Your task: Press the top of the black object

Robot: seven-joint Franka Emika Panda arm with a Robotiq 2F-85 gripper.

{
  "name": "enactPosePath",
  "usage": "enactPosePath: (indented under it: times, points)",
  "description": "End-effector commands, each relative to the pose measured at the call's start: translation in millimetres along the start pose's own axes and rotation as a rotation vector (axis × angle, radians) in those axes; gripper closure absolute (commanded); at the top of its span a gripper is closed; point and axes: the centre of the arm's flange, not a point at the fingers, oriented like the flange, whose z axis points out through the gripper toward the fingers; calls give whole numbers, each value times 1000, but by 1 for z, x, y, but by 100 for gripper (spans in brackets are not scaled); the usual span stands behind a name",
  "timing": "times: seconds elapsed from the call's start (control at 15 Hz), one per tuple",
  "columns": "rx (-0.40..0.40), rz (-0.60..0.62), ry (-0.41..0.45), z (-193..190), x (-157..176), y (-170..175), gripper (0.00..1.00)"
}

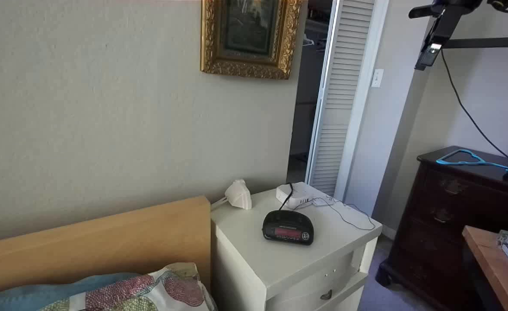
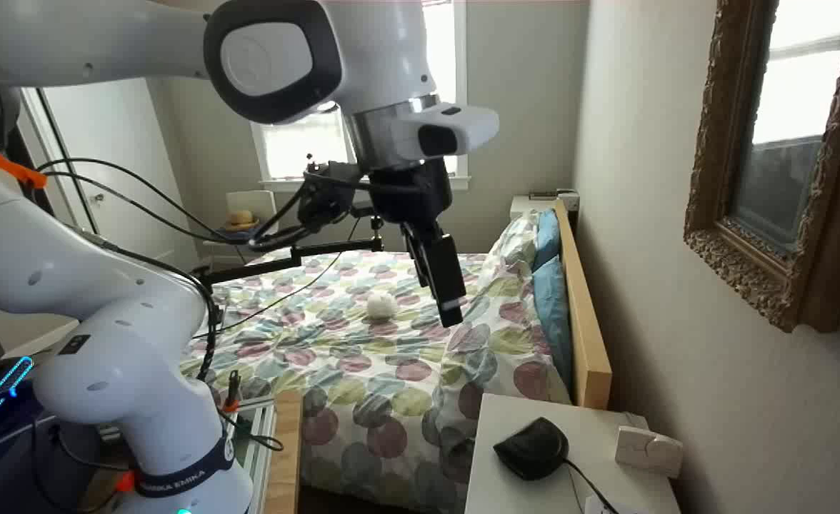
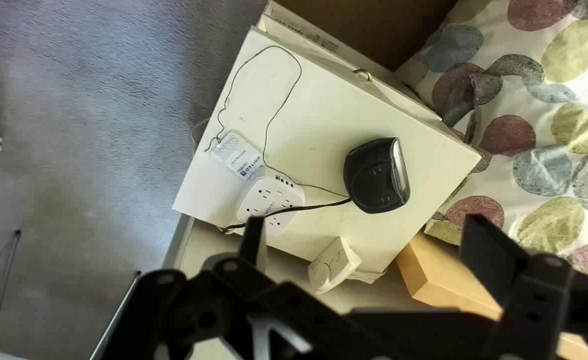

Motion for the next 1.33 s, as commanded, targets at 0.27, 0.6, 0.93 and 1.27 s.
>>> enactPosePath:
  times: [0.27, 0.6, 0.93, 1.27]
  points:
    - [0, 0, 0, 0, 0, 0, 0]
    - [-62, 97, 21, 30, 17, -19, 0]
    - [-141, 203, 21, 101, 53, -78, 0]
    - [-206, 320, 1, 168, 88, -123, 0]
